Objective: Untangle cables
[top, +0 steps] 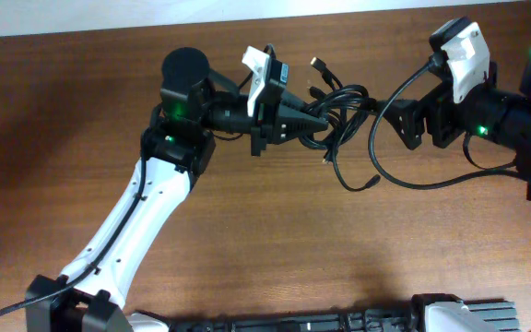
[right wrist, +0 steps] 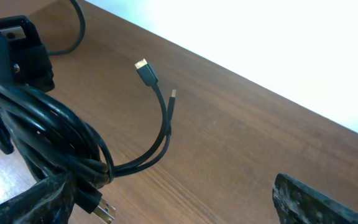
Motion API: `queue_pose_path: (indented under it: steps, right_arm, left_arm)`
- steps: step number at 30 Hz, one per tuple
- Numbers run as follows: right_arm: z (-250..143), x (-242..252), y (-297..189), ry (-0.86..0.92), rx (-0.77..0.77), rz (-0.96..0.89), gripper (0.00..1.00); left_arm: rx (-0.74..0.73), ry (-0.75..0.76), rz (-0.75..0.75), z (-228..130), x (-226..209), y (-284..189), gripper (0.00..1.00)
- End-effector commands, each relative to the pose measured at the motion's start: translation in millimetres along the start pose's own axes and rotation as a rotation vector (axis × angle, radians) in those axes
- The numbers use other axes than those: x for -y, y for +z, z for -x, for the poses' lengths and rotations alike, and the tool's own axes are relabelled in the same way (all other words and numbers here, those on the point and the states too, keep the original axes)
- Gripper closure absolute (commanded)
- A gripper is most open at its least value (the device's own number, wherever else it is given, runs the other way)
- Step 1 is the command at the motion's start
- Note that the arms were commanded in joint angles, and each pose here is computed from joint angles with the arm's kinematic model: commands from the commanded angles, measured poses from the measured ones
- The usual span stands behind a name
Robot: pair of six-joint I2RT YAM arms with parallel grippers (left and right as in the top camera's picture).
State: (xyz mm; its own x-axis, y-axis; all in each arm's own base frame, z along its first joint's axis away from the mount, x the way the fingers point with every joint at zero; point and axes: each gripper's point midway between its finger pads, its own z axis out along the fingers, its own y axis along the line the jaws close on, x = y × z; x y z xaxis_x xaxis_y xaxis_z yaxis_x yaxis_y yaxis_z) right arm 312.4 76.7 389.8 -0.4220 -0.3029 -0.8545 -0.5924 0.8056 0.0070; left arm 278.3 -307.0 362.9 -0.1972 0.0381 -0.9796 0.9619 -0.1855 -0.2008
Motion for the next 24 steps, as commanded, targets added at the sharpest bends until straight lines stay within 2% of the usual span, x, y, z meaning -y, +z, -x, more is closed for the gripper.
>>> queue_pose_path:
  steps: [1,5,13,24]
  right_arm:
    - [6,-4,-4,-0.027,0.021,0.012,0.01]
    - [4,-5,-4,-0.02,0.01,0.015,0.01]
    - [12,-1,-4,-0.04,0.044,-0.003,0.01]
    - [31,5,-6,-0.064,0.116,-0.032,0.01]
  left_arm:
    - [0.001,0.086,-0.07,10,20,11,1.0]
    - [0.007,0.134,-0.113,13,33,24,1.0]
    - [-0.006,0.131,-0.184,8,49,37,1.0]
    - [-0.012,0.109,-0.182,6,48,37,1.0]
